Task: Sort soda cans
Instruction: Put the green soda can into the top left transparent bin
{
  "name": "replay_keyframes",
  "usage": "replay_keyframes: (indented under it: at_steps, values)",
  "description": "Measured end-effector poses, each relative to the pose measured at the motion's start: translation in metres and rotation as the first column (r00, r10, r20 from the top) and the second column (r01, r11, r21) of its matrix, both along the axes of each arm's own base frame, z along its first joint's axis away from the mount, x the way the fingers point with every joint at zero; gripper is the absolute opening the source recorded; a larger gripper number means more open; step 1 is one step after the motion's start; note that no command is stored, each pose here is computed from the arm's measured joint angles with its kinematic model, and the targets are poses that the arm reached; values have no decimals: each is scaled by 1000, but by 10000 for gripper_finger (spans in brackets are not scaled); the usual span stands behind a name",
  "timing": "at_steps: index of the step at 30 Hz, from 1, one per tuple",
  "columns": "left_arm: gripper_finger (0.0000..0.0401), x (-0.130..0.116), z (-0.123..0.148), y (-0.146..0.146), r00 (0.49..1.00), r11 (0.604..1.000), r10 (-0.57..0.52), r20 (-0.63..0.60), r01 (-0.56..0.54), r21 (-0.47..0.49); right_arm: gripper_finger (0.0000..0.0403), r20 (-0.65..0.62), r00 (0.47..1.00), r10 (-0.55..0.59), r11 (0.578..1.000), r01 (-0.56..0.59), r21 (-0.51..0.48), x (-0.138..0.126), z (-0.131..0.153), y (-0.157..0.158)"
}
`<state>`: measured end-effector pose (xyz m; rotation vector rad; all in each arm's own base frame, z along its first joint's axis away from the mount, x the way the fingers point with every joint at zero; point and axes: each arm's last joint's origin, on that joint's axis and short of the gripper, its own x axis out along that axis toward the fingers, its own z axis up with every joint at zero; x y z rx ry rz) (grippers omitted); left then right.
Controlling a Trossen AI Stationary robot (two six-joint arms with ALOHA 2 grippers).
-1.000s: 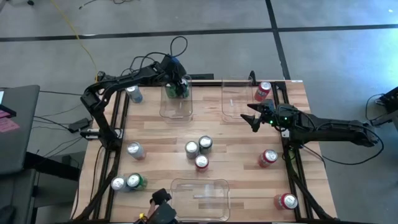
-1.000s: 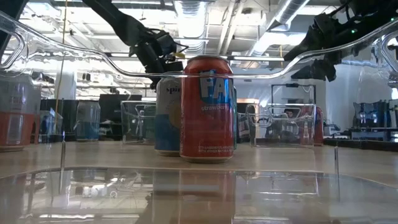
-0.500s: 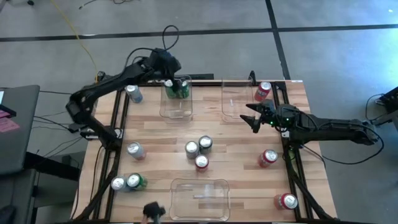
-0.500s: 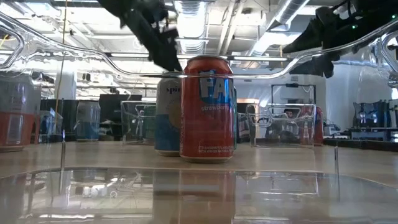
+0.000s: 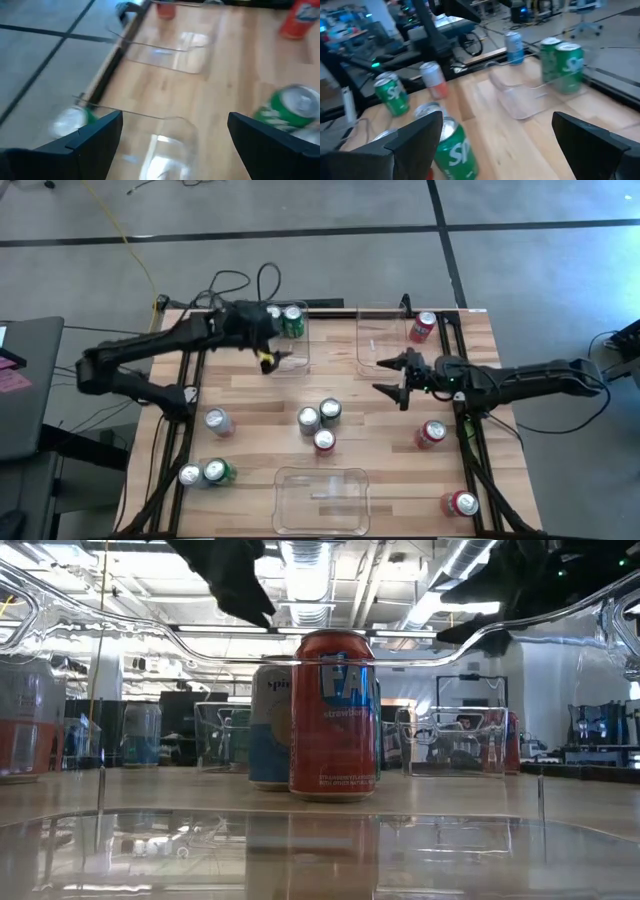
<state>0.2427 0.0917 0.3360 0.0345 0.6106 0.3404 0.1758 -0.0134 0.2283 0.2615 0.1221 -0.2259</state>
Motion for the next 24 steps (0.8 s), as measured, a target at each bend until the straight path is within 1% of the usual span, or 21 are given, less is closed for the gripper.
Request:
replay_keyframes:
  at_steps: [4,6,8,11,14,16,19,21,24]
  values:
    - [357,-4,-20,-23,996,999,-43,81,45,-22,395,-1,998,63,998,-63,9,13,-6,2]
    - [357,-4,-29,-32,989,997,-62,131,67,-31,395,-20,996,88,996,-87,16,19,-9,2]
    - [357,-4,-40,-38,985,996,-76,158,83,-40,395,-50,995,89,996,-88,20,28,-10,2]
    - [357,0,-53,-42,976,994,-94,195,101,-30,395,-87,992,88,996,-86,33,40,-11,1]
    - [357,10,-61,-42,973,993,-93,210,106,-49,395,-107,990,89,996,-86,36,51,-10,1]
    - [357,16,-68,-43,975,989,-114,191,130,-74,395,-122,987,105,994,-103,27,58,-11,4]
    - [357,22,-77,-46,977,984,-141,161,156,-91,395,-171,968,184,983,-184,14,67,-18,10]
    - [357,26,-81,-48,977,982,-158,146,172,-84,395,-200,955,219,975,-223,4,73,-23,15]
    - [357,33,-84,-51,969,979,-187,160,198,-55,395,-220,948,230,972,-234,6,81,-26,17]
